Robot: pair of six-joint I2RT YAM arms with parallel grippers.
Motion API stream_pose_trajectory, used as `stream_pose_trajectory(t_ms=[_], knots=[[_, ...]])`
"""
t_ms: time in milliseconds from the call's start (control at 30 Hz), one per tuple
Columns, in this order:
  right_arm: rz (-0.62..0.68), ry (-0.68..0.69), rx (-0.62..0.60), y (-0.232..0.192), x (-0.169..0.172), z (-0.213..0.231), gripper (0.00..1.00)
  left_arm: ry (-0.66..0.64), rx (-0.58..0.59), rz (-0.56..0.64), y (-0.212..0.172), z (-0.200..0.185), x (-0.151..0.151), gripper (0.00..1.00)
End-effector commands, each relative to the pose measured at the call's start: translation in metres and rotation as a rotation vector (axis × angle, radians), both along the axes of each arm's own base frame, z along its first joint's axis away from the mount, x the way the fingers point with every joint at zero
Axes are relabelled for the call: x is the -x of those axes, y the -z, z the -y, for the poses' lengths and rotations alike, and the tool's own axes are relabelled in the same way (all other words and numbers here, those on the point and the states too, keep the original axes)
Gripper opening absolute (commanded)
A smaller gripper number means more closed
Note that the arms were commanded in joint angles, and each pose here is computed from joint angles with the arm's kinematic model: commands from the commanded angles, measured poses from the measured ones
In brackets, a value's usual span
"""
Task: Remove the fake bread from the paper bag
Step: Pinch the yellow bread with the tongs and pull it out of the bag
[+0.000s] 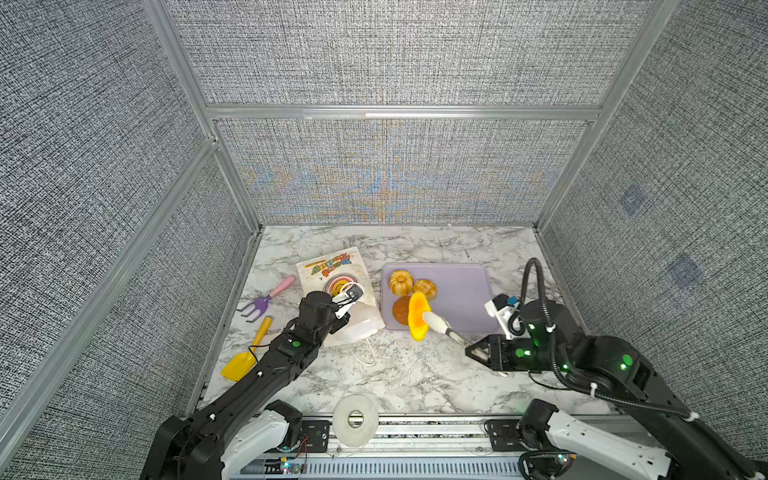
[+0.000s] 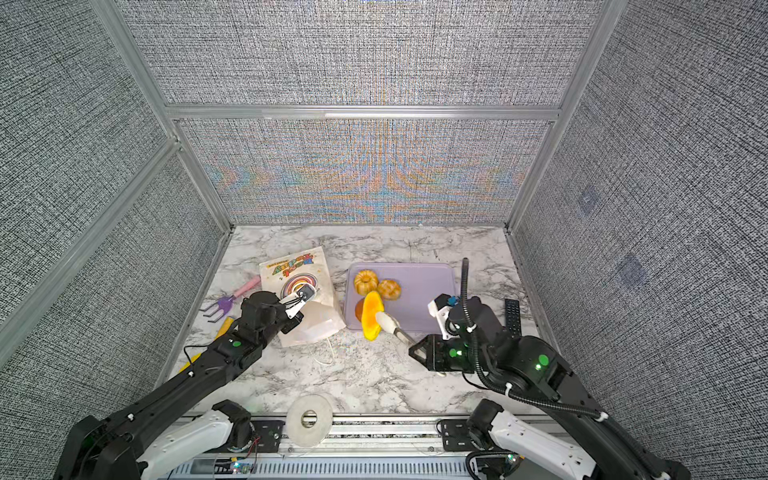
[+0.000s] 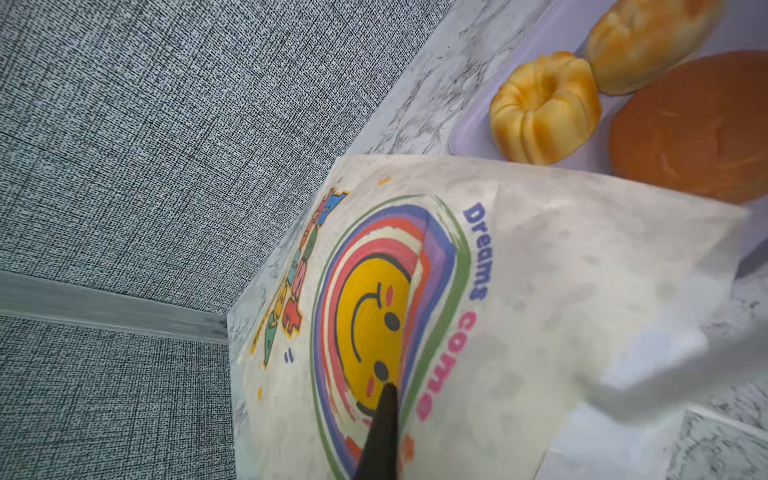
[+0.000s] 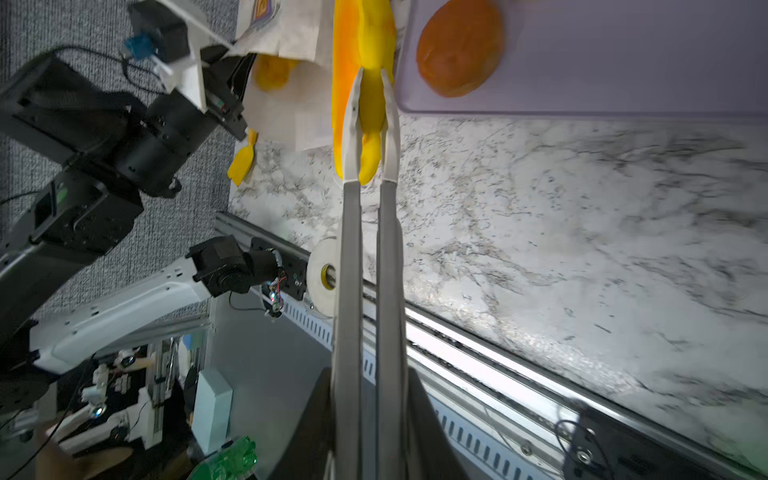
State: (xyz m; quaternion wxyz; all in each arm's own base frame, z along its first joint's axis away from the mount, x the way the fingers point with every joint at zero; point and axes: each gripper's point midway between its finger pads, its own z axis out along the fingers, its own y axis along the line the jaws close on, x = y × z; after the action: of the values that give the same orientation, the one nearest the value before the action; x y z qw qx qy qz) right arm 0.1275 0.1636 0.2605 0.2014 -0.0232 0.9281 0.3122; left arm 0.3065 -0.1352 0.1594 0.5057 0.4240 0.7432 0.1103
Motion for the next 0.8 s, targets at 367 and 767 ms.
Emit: stream_pose_trajectory(t_ms=[367,767], knots=[[-0.048,0.202,0.627,0.028,-0.088,0.082,0.00,0.218,0.036,0.156,-0.009,0.016,0.035,0.00],[-0.147,0.099,1.064,0.055,-0.154,0.117,0.00,0.204,0.053,0.108,0.003,0.019,0.029,0.00]])
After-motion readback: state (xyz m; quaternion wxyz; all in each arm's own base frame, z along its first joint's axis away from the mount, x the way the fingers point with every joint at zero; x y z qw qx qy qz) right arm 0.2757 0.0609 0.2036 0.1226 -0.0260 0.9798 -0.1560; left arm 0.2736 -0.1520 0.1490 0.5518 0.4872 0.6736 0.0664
